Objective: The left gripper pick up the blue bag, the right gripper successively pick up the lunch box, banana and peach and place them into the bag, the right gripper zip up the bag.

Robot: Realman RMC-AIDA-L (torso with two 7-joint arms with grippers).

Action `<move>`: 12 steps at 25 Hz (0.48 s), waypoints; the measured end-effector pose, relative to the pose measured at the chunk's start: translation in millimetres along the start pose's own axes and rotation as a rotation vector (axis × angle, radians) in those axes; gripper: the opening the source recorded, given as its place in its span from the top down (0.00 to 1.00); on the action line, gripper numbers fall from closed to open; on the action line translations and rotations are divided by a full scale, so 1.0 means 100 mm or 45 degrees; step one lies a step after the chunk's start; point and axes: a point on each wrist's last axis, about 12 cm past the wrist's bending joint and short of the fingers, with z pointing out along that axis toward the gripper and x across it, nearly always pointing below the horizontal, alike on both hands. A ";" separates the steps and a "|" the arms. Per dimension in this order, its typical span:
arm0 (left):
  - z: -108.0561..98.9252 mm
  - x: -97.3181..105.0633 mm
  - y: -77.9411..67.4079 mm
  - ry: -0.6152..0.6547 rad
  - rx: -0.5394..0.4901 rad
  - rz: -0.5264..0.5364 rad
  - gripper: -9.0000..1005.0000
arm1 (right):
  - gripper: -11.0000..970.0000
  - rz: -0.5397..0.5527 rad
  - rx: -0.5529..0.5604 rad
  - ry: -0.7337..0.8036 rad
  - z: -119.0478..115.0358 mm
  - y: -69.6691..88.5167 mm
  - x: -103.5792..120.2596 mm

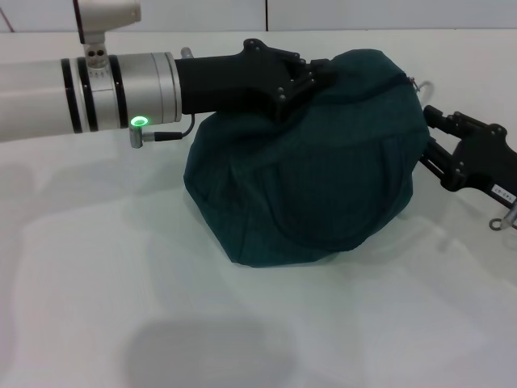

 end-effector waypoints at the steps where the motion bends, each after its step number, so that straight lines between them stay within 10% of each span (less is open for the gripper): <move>1: 0.00 0.00 0.00 0.000 0.000 0.001 0.95 | 0.63 0.002 0.004 0.003 -0.02 0.00 0.01; 12: 0.00 -0.01 0.00 -0.007 -0.001 0.018 0.95 | 0.65 -0.005 0.005 -0.034 0.07 -0.01 -0.05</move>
